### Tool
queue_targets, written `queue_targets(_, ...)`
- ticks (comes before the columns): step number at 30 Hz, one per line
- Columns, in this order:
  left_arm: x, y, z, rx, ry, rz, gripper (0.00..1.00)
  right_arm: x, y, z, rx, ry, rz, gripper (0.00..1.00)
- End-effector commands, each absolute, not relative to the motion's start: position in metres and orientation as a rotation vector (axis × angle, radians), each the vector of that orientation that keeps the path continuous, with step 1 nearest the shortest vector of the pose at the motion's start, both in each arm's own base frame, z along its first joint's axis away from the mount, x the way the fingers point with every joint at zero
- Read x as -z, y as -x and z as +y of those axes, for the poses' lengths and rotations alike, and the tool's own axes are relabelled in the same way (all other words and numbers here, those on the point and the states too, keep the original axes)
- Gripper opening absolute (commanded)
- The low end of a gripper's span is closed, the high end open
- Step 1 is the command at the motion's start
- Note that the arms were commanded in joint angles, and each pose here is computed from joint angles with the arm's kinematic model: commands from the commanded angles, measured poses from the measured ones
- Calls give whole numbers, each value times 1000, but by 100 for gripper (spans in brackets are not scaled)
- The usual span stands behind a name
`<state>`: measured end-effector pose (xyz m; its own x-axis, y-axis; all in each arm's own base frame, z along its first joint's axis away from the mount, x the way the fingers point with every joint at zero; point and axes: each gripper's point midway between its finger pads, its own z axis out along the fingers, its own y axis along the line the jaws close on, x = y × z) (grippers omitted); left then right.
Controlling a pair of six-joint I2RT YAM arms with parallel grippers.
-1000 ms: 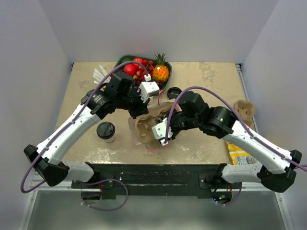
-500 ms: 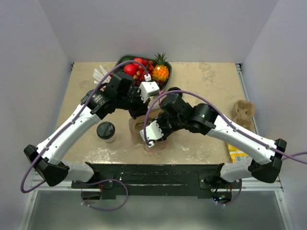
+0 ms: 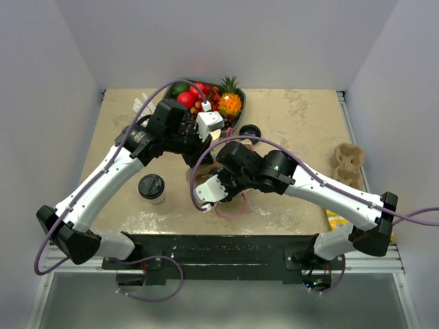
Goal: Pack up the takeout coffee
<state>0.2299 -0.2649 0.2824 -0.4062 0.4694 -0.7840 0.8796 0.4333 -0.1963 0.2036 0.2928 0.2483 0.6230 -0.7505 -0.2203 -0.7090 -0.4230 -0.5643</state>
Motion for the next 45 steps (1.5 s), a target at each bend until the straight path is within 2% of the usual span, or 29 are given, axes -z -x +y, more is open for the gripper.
queue_targets(1, -296, -228, -271, 896, -1106, 2015, 0, -256, -211, 282, 171, 2202, 1178, 0)
queue_targets(15, -294, -219, -277, 988, -1130, 2017, 0, -222, -213, 290, 171, 2304, 1173, 0)
queue_targets(45, -289, -232, -272, 1086, -1076, 2074, 0, -185, -243, 272, 367, 2258, 1255, 0)
